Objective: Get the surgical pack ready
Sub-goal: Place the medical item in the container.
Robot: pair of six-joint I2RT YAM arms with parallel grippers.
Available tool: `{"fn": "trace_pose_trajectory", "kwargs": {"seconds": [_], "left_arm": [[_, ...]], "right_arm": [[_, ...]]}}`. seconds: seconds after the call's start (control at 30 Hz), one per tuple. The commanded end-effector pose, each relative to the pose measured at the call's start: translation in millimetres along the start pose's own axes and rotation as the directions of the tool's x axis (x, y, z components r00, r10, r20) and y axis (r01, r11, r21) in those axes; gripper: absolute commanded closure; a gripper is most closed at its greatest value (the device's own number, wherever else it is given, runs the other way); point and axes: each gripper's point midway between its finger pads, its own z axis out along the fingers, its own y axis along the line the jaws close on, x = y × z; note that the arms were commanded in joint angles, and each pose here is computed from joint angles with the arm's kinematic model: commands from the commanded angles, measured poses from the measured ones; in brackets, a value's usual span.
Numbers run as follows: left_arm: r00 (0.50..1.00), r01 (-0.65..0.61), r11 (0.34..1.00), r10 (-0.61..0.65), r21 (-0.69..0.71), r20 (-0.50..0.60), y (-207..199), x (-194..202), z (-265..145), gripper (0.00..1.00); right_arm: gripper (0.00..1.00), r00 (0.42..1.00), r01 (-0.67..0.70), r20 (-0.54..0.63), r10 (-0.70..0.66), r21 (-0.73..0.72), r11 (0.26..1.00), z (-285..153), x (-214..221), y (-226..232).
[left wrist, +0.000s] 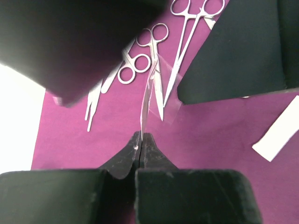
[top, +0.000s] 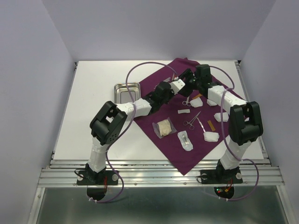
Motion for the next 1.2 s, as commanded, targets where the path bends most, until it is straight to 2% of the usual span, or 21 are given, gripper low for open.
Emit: {"fn": "trace_pose_trajectory", "kwargs": {"seconds": [0.0, 0.07, 0.37, 0.6, 0.7, 0.9, 0.93, 1.03, 1.17], "left_arm": [[0.997, 0.047, 0.999, -0.046, -0.014, 0.064, 16.0, -24.9, -16.9, 1.00], [0.996, 0.062, 0.998, -0.062, -0.006, 0.058, 16.8, -21.6, -17.3, 1.00], [0.993, 0.114, 0.993, -0.114, 0.009, 0.027, 27.5, -14.1, -23.0, 1.00], [0.988, 0.157, 0.987, -0.157, -0.015, -0.011, 40.3, -3.3, -27.0, 1.00], [0.982, 0.186, 0.981, -0.187, -0.053, -0.020, 53.8, -0.7, -33.8, 1.00], [0.963, 0.209, 0.944, -0.244, -0.257, -0.114, 104.4, 16.8, -64.9, 1.00], [0.957, 0.216, 0.927, -0.264, -0.307, -0.123, 117.5, 21.2, -71.4, 1.00], [0.921, 0.292, 0.896, -0.358, -0.336, -0.153, 134.8, 32.9, -88.8, 1.00], [0.833, 0.458, 0.818, -0.531, -0.349, -0.152, 154.4, 52.4, -99.8, 1.00]], "right_arm": [[0.19, 0.998, 0.033, 0.049, -0.030, -0.078, 0.996, -23.5, -7.7, 30.4], [0.14, 0.998, 0.033, 0.056, -0.029, -0.074, 0.997, -25.2, -7.7, 29.2], [0.11, 0.995, -0.005, 0.104, 0.010, -0.040, 0.999, -34.9, -24.9, 8.9], [0.05, 0.992, 0.010, 0.126, -0.004, -0.046, 0.999, -45.8, -30.7, 9.4], [0.05, 0.991, 0.009, 0.131, -0.004, -0.037, 0.999, -47.7, -32.3, 4.1], [0.05, 0.990, 0.039, 0.133, -0.038, -0.005, 0.999, -50.5, -28.3, -6.9], [0.05, 0.989, 0.043, 0.142, -0.043, 0.004, 0.999, -51.6, -29.4, -8.5], [0.05, 0.985, 0.069, 0.157, -0.073, 0.028, 0.997, -54.5, -31.1, -12.1], [0.05, 0.982, 0.091, 0.160, -0.098, 0.050, 0.995, -57.2, -31.2, -15.4]]}}
